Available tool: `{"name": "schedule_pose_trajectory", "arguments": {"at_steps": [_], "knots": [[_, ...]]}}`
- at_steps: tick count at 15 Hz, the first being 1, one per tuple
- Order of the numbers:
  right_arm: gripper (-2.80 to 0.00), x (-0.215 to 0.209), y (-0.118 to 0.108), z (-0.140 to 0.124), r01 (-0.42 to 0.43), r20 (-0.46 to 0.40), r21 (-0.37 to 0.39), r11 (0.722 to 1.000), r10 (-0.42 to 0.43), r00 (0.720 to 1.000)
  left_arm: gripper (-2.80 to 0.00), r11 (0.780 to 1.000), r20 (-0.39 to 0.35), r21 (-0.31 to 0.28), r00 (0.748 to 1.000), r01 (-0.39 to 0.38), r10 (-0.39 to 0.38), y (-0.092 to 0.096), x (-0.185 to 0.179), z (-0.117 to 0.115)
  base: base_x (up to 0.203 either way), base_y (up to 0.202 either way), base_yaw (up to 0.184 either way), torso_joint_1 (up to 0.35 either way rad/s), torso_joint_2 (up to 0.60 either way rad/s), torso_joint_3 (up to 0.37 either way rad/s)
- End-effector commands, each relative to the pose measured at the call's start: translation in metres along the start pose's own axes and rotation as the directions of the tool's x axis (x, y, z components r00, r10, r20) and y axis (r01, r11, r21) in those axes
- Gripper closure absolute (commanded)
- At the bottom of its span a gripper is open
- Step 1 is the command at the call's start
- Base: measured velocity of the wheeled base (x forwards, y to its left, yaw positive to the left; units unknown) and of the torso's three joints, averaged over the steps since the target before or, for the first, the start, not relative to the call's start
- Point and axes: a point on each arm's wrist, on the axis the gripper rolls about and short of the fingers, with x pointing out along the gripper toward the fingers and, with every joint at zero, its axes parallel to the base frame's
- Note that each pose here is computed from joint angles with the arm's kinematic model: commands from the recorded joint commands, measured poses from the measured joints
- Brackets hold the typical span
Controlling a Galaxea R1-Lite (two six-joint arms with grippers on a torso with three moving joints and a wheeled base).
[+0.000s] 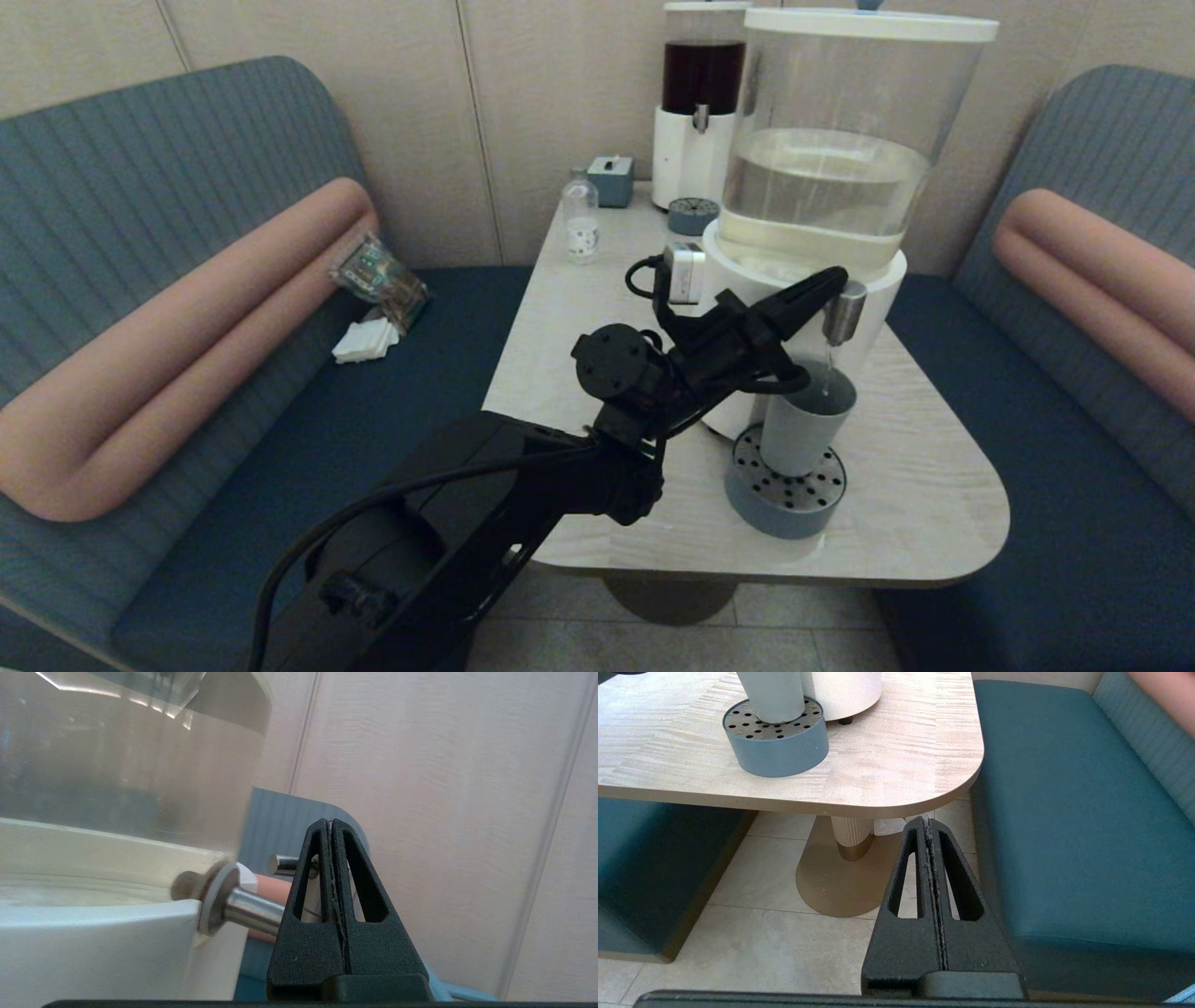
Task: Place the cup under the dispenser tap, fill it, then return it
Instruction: Turn off the faucet
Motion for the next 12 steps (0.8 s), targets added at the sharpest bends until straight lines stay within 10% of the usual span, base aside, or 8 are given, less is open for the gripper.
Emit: {"name": "schedule_pose_trajectory", "arguments": {"at_steps": [1, 12], "knots": [[0.00, 0.0002, 0.0000, -0.0004, 0.000, -0.003, 0.000, 1.000, 0.000, 1.000, 0.00, 1.000, 0.005, -0.023, 1.000, 0.019, -0.019, -0.0034, 0.0021, 0.0008, 0.000, 0.000, 0.000, 0.000, 0.00, 0.000], [0.00, 0.0002, 0.0000, -0.0004, 0.000, -0.003, 0.000, 1.000, 0.000, 1.000, 0.00, 0.981, 0.013, -0.182, 0.998, 0.061, -0.060, -0.0107, 0.0082, 0.0072, 0.000, 0.000, 0.000, 0.000, 0.00, 0.000]]}}
